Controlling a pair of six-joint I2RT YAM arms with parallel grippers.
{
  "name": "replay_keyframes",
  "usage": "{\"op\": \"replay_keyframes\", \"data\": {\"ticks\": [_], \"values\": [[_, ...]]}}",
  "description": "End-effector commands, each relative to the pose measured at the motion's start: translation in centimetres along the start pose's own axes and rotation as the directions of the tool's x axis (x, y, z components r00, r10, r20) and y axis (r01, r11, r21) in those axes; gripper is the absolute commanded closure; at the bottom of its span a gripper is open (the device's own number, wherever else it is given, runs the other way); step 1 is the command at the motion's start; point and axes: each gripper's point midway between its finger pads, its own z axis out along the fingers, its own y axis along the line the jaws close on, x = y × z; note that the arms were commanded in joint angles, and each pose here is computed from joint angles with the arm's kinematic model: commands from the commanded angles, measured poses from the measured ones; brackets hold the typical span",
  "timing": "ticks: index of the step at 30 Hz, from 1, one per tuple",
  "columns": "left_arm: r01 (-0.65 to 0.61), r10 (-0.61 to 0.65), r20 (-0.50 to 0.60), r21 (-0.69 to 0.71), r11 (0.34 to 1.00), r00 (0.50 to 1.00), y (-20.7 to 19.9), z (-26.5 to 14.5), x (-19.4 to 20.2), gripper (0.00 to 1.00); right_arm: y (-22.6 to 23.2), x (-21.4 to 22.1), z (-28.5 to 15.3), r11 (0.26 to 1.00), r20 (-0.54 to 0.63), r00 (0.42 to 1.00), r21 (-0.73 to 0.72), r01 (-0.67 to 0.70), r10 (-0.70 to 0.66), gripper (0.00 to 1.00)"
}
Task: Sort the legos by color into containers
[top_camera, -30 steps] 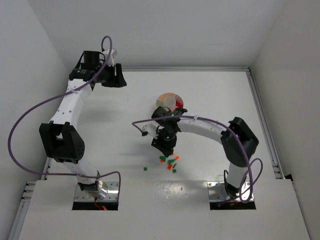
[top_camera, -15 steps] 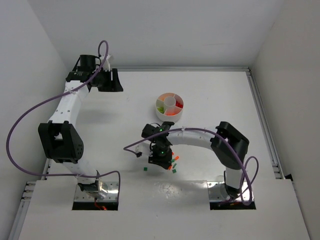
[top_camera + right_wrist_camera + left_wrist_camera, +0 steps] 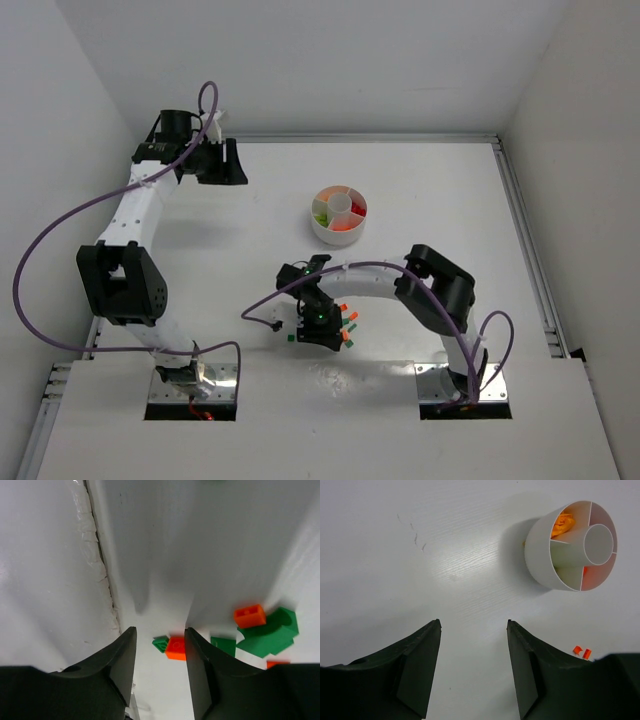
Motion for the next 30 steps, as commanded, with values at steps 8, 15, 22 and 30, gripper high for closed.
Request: {"op": "replay_keyframes", "data": {"ticks": [8, 15, 22, 30], "values": [[-0.028, 0.028, 0.037, 0.017, 0.999, 0.999, -0.3, -0.9, -1.6, 0.39, -0.8, -0.1, 1.1, 1.000, -0.036, 0.999, 0.026, 0.017, -0.016, 0.48], [-0.033, 0.033, 0.029, 0.017, 0.999, 0.999, -0.1, -0.6, -1.4, 0.39, -1.4, 0.5, 1.4, 0.998, -0.055, 0.998, 0.067, -0.013, 0.017, 0.44], [-0.033, 0.033, 0.029, 0.017, 0.999, 0.999, 0.1, -0.2, -1.7, 0.39, -3.0, 0.5, 2.4, 0.991, -0.083, 0.995, 0.127, -0.041, 0.052, 0.43], [-0.033, 0.033, 0.029, 0.017, 0.999, 0.999, 0.1, -0.2, -1.7, 0.39, -4.1, 1.8, 2.7, 0.982, -0.103, 0.990, 0.175, -0.076, 0.095, 0.43]]}}
